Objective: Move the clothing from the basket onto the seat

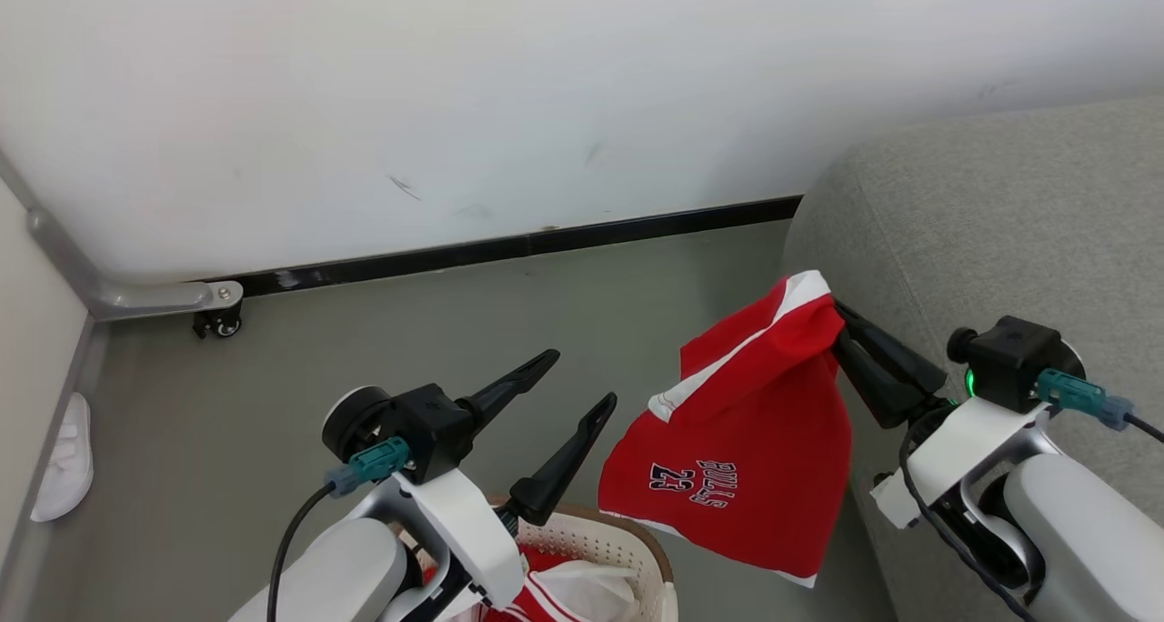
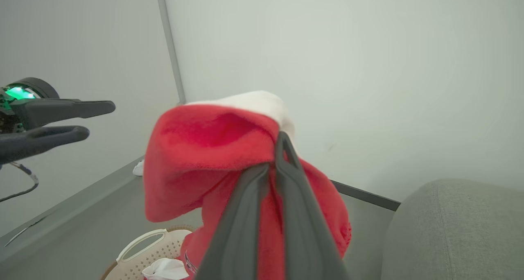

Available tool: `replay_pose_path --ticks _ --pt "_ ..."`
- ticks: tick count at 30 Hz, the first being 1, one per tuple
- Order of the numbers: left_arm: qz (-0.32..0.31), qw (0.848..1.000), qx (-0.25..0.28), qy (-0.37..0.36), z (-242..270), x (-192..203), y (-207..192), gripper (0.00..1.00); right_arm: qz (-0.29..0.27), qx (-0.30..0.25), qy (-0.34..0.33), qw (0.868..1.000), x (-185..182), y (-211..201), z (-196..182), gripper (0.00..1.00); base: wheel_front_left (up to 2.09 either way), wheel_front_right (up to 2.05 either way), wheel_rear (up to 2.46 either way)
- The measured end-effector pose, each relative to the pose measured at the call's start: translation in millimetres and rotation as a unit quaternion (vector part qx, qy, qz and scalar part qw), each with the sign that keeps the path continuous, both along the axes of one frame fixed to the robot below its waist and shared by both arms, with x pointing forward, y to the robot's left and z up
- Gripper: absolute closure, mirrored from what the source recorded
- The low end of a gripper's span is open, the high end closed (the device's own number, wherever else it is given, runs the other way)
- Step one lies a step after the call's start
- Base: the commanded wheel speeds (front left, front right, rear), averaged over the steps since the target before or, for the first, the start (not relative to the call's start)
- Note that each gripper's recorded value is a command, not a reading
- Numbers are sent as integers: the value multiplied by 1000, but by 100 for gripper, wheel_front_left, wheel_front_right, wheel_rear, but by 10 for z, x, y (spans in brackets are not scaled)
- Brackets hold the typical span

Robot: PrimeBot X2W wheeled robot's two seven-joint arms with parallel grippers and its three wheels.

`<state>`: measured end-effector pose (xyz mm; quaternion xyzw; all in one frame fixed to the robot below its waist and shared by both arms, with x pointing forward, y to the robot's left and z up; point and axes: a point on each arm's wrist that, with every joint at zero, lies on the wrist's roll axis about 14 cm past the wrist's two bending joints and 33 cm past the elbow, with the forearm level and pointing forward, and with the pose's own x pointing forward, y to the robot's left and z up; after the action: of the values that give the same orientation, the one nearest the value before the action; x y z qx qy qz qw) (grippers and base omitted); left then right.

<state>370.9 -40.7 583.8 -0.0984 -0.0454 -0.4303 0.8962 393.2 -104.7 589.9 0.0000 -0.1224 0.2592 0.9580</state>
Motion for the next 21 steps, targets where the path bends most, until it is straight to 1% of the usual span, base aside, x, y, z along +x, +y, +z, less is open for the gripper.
replay_pose_path --ticks 8,14,18,21 --pt "-41 999 -11 -6 57 -113 -234 0 -47 -8 -23 999 -12 -350 135 100 0 0 0" --pt "-71 997 -15 -7 65 -190 -387 0 -83 -12 -20 996 -83 -581 84 100 0 0 0" --pt "-89 996 -20 -7 74 -233 -478 0 -104 -12 -33 994 -108 -721 163 100 0 0 0" --pt "-102 995 -20 -6 61 -261 -539 0 -122 -12 -29 992 -149 -841 135 100 0 0 0"
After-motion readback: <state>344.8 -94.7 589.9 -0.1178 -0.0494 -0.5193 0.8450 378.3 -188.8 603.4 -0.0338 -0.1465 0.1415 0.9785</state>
